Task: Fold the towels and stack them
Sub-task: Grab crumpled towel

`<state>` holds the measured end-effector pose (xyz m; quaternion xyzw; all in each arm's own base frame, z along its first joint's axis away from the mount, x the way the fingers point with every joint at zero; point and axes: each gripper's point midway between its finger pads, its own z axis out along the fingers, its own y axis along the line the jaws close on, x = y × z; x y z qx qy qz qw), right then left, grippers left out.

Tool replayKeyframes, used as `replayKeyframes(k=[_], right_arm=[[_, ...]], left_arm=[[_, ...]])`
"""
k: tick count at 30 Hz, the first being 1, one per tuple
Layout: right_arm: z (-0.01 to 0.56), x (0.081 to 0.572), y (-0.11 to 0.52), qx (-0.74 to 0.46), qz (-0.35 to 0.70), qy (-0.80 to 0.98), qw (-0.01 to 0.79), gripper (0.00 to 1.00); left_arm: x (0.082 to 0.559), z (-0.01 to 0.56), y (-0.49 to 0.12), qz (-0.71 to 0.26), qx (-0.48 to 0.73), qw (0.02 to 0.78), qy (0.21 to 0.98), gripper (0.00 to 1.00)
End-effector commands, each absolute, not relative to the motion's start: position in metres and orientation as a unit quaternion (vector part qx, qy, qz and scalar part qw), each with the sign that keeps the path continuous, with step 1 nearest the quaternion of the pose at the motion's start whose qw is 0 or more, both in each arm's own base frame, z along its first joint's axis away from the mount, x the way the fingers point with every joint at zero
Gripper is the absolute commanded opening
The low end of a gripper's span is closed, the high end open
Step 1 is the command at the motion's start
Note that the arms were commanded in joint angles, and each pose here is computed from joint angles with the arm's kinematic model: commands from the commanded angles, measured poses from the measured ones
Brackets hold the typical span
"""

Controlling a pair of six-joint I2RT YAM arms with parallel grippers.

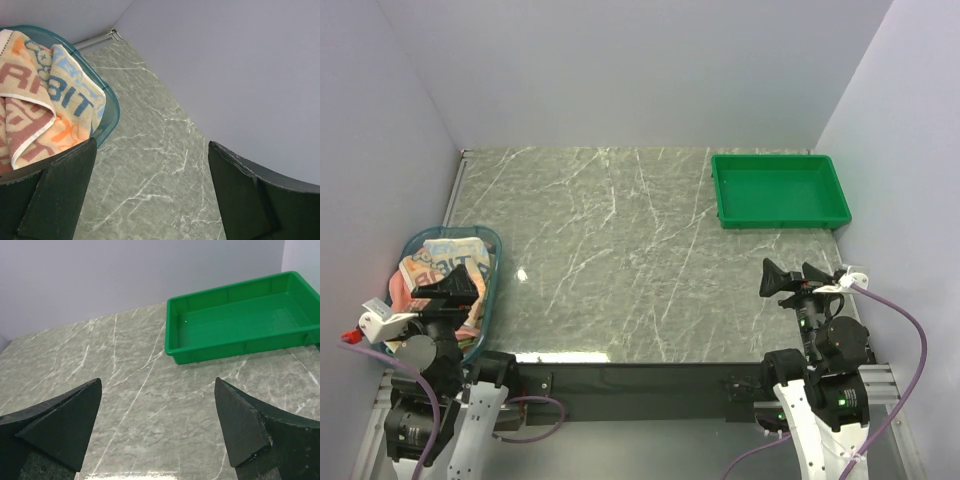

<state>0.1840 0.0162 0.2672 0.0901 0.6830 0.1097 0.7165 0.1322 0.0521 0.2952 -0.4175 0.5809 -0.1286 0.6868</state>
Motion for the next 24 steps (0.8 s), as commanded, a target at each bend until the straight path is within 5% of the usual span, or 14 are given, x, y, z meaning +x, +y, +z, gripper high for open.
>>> replayKeyframes(k=[1, 14, 24], right_arm=[[0.316, 0.131, 0.011, 0.080, 0.135, 0.568, 0.808, 1.00], [0.313, 0.134, 0.018, 0.059, 0.140, 0.573, 0.806, 1.00], [0.315, 0.131, 0.022, 0.049, 0.149, 0.564, 0.811, 1.00]], left_arm=[[0.119, 0.308, 0.051, -0.166, -0.415, 0.710, 0.545, 0.99], [0.155, 0.287, 0.040, -0.156, -0.439, 0.654, 0.596, 0.99], [0.200, 0.207, 0.040, -0.011, -0.492, 0.482, 0.725, 0.99]])
